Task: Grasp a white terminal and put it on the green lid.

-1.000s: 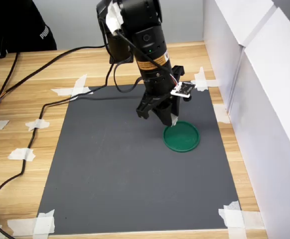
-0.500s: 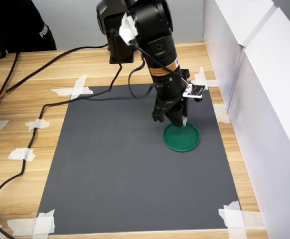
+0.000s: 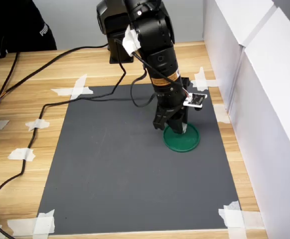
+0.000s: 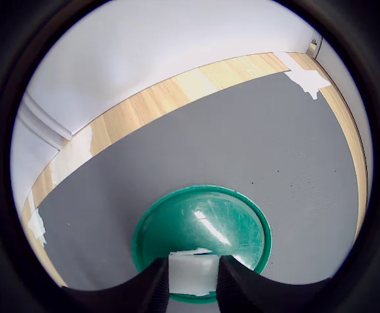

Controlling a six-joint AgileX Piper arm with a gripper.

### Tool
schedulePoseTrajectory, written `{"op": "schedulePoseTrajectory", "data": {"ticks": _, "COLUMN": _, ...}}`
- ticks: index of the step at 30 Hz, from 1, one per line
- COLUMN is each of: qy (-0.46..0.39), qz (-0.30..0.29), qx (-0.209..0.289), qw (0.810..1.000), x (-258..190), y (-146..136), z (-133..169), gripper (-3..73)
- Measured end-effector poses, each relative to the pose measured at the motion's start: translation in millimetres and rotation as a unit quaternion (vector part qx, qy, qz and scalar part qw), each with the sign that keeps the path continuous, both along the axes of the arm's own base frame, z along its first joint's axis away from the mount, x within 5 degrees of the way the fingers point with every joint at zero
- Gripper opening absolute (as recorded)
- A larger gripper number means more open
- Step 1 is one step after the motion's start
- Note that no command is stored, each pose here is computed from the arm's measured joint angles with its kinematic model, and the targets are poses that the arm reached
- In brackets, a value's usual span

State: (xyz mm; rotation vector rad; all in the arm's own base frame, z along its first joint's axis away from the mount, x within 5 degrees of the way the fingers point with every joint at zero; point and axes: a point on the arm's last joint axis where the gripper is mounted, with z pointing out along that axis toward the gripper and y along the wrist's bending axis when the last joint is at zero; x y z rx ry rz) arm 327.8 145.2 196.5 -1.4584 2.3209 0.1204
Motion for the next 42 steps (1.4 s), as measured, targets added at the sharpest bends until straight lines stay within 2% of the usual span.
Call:
{"op": "schedulePoseTrajectory", "data": {"ticks": 3, "qy": 0.000, "qz": 0.002, "qx": -0.001, "qw": 1.000, "x": 0, "y": 0, "z": -1, "gripper": 29.9}}
{"op": "schedulePoseTrajectory", "data": {"ticks": 8, "qy": -0.002, "qz": 0.001, "qx": 0.000, "qw": 1.000, "x": 1, "y": 0, "z": -1, "gripper": 43.5}}
{"op": "schedulePoseTrajectory", "data": {"ticks": 10, "qy": -0.001, "qz": 0.002, "qx": -0.001, "qw": 1.000, "x": 0, "y": 0, "z": -1, "gripper": 46.8}}
{"op": "schedulePoseTrajectory", "data": {"ticks": 15, "qy": -0.007, "qz": -0.004, "qx": 0.004, "qw": 1.000, "x": -1, "y": -1, "z": 6, "gripper": 49.2}}
{"op": "schedulePoseTrajectory", "data": {"ticks": 20, "qy": -0.045, "qz": -0.040, "qx": 0.037, "qw": 0.998, "x": -10, "y": -5, "z": 43, "gripper": 48.8}}
{"op": "schedulePoseTrajectory", "data": {"ticks": 23, "qy": -0.076, "qz": -0.079, "qx": 0.068, "qw": 0.992, "x": -19, "y": -14, "z": 74, "gripper": 45.2}}
{"op": "schedulePoseTrajectory", "data": {"ticks": 26, "qy": -0.106, "qz": -0.124, "qx": 0.096, "qw": 0.982, "x": -27, "y": -31, "z": 102, "gripper": 36.8}}
{"op": "schedulePoseTrajectory", "data": {"ticks": 33, "qy": -0.202, "qz": -0.216, "qx": 0.134, "qw": 0.946, "x": -58, "y": -89, "z": 165, "gripper": 3.5}}
{"op": "schedulePoseTrajectory", "data": {"ticks": 37, "qy": -0.254, "qz": -0.259, "qx": 0.161, "qw": 0.918, "x": -89, "y": -111, "z": 199, "gripper": -0.7}}
{"op": "schedulePoseTrajectory", "data": {"ticks": 42, "qy": -0.287, "qz": -0.289, "qx": 0.206, "qw": 0.890, "x": -127, "y": -118, "z": 224, "gripper": -1.5}}
